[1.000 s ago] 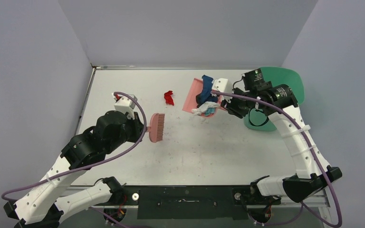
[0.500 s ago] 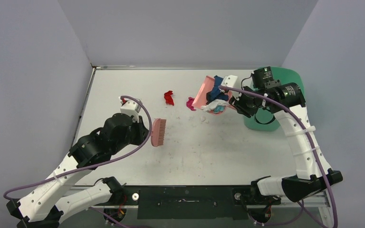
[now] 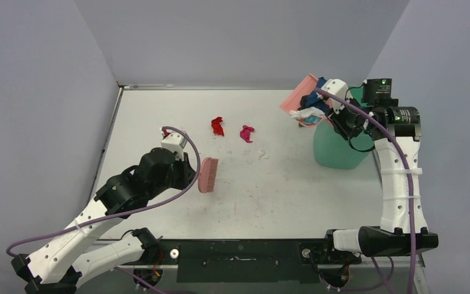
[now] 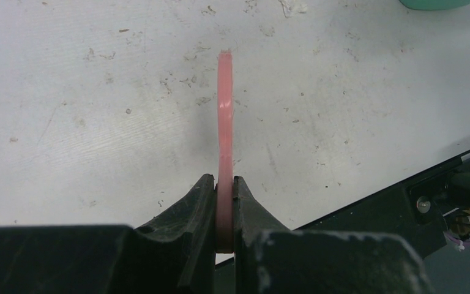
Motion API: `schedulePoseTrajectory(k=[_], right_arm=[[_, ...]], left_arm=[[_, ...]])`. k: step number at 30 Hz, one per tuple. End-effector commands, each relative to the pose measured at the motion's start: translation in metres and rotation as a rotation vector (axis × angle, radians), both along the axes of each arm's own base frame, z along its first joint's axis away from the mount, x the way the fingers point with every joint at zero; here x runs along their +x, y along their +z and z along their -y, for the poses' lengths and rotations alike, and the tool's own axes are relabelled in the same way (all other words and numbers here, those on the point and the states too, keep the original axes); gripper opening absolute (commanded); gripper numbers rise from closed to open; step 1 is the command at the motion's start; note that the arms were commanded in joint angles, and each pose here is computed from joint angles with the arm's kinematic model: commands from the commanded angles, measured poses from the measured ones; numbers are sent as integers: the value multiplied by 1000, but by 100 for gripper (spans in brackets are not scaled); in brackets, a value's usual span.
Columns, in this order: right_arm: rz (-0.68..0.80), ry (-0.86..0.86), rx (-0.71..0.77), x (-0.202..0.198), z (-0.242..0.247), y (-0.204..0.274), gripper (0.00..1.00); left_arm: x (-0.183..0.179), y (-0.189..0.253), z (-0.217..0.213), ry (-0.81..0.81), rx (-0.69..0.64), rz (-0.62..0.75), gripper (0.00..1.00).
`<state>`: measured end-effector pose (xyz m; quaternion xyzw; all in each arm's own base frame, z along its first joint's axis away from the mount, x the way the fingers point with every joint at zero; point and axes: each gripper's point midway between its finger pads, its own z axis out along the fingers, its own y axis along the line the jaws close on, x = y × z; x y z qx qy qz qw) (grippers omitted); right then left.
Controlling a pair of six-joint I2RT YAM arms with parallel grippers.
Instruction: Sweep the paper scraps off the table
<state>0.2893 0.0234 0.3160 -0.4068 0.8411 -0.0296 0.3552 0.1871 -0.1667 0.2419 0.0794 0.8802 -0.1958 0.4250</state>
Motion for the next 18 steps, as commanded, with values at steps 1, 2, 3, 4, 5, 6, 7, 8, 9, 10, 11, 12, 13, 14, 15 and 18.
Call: schedulePoseTrajectory(k=[1,2,3,4,5,6,7,8,9,10,11,12,13,14,15,18], right_arm=[[117,-71,25,21,22,27,5],[121,-87,26,23,28,27,5],[125,-104,25,26,35,27,5],[128,-119,23,29,42,28,5],[132,-131,21,31,48,28,5],[134,-149,15,33,56,28,5],[136,-163,8,36,63,28,5],[134,-181,1,38,72,27,5],[127,-199,-5,41,81,24,5],[122,-216,-10,42,90,22,5],[114,-229,-12,42,99,20,5],[109,-242,-15,43,108,18,5],[103,-255,-20,43,117,17,5],[98,-265,-28,43,124,15,5],[95,-272,-41,42,131,15,5],[101,-298,-107,41,148,18,5]], left_arm=[[5,13,9,-24,-53,48,0],[4,12,8,-27,-50,46,0],[4,11,8,-27,-47,45,0],[3,10,7,-26,-46,45,0],[3,9,6,-26,-45,45,0],[3,8,6,-25,-44,44,0],[3,6,5,-24,-42,43,0],[2,4,5,-26,-42,41,0],[2,3,5,-26,-41,40,0],[2,1,5,-27,-39,39,0],[2,0,5,-29,-36,38,0],[2,-2,5,-31,-35,35,0],[2,-3,5,-32,-34,33,0],[2,-4,6,-35,-34,33,0],[2,-5,6,-36,-32,33,0],[3,-6,6,-39,-29,36,0]])
